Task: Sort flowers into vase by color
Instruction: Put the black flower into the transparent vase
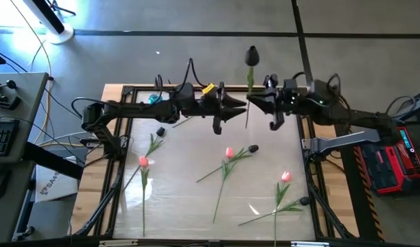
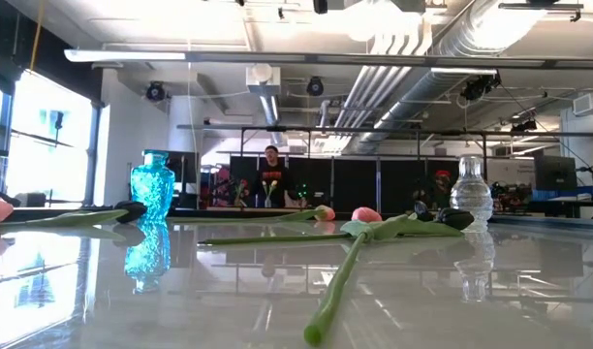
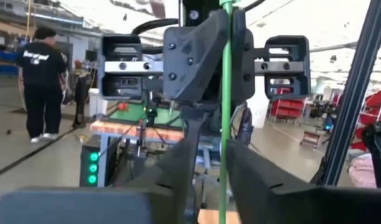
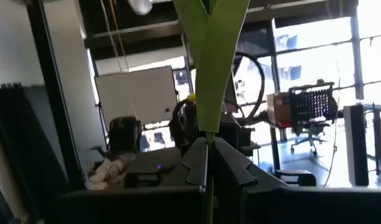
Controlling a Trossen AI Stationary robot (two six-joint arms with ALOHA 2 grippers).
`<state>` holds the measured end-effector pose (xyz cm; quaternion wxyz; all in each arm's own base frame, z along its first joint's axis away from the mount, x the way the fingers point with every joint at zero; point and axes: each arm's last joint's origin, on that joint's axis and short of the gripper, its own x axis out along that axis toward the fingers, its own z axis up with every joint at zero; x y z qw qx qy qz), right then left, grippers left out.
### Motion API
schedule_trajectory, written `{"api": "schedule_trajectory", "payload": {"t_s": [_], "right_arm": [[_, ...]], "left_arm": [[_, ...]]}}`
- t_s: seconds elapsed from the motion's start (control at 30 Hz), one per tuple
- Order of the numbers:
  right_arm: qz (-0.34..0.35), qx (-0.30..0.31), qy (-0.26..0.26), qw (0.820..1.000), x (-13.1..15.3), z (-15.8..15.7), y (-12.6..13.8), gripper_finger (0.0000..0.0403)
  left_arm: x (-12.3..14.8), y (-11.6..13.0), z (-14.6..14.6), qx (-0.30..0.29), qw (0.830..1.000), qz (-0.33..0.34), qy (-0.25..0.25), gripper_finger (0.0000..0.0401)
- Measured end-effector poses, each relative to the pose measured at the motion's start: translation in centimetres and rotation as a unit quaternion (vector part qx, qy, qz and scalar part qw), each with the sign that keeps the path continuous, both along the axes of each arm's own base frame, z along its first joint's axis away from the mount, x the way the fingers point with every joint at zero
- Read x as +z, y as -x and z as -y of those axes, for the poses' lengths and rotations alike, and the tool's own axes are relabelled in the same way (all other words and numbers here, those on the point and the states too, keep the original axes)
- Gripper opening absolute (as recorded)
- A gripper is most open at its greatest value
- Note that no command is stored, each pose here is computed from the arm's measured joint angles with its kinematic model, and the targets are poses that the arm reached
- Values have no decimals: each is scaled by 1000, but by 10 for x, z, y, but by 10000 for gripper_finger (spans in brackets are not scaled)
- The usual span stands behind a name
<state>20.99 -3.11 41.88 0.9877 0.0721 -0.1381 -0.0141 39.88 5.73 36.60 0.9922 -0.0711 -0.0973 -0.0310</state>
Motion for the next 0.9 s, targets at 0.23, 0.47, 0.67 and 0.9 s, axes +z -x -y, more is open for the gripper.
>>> {"api": "schedule_trajectory", "payload": {"t_s": [0.23,0.47,0.67,0.9], "right_arm": [[-8,-23,-4,1000,-15,1,-1,0],[1,-36,32,999,-14,2,-2,0],[2,-23,40,999,-14,1,-3,0],[-7,2,25,1000,-18,1,-11,0]], "left_arm": [[0,0,0,-2,1000,-2,0,3],[-3,-1,3,-5,1000,-14,3,62],[-4,-1,4,-1,1000,-23,5,154],[-14,-8,2,12,1000,-28,4,167]]}}
